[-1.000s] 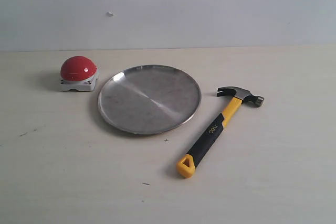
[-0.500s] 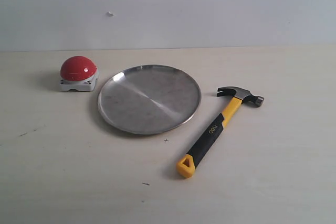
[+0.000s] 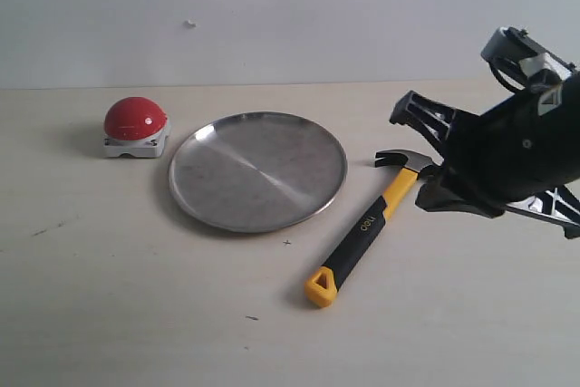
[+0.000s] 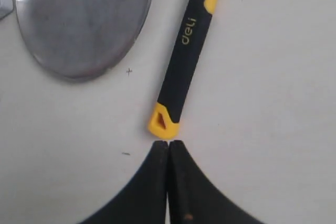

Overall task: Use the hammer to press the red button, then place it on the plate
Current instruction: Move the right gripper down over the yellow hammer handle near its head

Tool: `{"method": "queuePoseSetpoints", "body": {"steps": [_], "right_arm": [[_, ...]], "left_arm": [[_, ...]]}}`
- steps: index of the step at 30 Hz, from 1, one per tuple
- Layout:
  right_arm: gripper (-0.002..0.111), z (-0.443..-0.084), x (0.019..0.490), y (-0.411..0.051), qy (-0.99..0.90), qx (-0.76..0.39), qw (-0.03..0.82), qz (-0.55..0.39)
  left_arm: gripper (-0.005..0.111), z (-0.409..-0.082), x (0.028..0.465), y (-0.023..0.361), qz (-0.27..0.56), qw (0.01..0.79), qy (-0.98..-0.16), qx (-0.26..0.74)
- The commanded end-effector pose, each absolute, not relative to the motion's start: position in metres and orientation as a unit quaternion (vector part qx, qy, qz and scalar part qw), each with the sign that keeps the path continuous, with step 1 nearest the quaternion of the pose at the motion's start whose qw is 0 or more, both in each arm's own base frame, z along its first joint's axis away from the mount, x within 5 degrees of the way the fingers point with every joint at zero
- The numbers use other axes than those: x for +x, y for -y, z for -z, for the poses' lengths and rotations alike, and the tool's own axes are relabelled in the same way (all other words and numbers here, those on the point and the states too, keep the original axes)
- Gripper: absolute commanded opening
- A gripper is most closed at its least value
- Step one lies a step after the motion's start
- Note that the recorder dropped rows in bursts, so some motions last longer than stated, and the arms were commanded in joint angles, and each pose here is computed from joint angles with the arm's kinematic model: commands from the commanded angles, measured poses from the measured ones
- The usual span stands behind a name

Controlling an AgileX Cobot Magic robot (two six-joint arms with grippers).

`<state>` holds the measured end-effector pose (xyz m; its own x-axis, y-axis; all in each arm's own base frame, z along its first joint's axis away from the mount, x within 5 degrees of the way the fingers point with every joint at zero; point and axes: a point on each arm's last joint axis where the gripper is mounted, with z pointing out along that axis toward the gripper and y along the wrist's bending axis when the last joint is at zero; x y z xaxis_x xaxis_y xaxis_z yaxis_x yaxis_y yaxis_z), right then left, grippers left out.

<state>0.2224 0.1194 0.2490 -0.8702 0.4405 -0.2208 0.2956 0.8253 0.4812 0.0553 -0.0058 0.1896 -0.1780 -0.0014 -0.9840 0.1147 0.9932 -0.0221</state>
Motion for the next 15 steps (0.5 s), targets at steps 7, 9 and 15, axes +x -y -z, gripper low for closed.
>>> {"method": "queuePoseSetpoints", "body": {"steps": [7, 9, 15], "right_arm": [[0.0, -0.257, 0.286, -0.14, -0.95, 0.213, 0.174, -0.147], [0.0, -0.257, 0.298, -0.146, -0.952, 0.21, 0.173, -0.139], [0.0, -0.261, 0.334, -0.156, -0.967, 0.167, 0.173, -0.084]], "left_arm": [[0.0, -0.19, 0.055, 0.006, 0.051, 0.643, -0.763, 0.031], [0.0, -0.19, 0.055, 0.006, 0.051, 0.643, -0.763, 0.031], [0.0, -0.19, 0.055, 0.006, 0.051, 0.643, -0.763, 0.031]]}}
